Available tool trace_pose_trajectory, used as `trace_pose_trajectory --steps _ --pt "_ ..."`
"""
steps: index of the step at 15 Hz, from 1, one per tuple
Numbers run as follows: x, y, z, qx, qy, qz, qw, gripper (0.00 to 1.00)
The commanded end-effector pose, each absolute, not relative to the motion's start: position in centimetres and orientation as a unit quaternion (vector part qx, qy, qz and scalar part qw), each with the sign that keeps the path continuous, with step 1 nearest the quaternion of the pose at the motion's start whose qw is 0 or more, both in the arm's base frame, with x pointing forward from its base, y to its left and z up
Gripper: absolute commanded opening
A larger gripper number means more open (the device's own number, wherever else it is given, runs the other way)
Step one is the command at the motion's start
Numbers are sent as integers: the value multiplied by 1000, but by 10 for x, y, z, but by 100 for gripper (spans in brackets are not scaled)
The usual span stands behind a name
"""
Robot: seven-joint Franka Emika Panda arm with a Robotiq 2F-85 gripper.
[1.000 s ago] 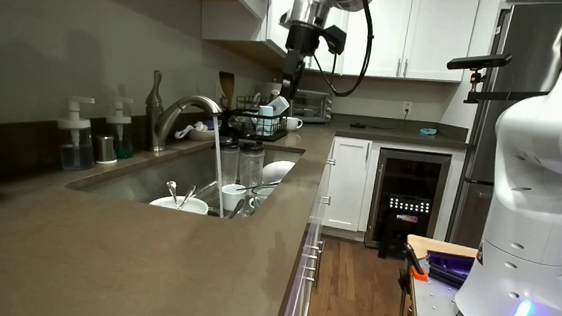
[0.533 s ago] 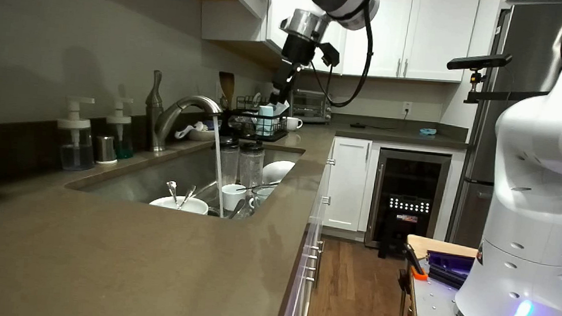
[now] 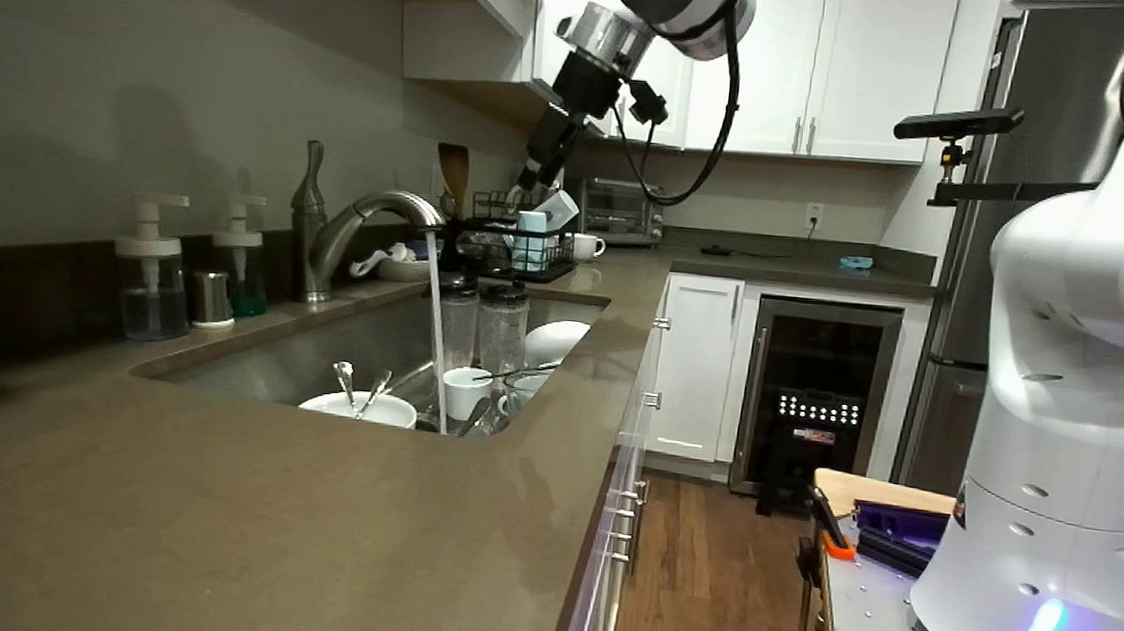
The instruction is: Close the faucet
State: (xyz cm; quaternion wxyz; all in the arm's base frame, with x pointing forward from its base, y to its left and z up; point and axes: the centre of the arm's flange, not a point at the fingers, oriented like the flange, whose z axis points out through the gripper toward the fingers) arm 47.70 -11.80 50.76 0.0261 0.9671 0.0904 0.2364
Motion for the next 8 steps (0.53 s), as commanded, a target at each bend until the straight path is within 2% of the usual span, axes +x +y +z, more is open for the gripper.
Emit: trace_pose_trajectory --steps 1,8 --pt "503 -122 523 960 85 263 37 100" --pt "569 -124 544 952 79 295 32 100"
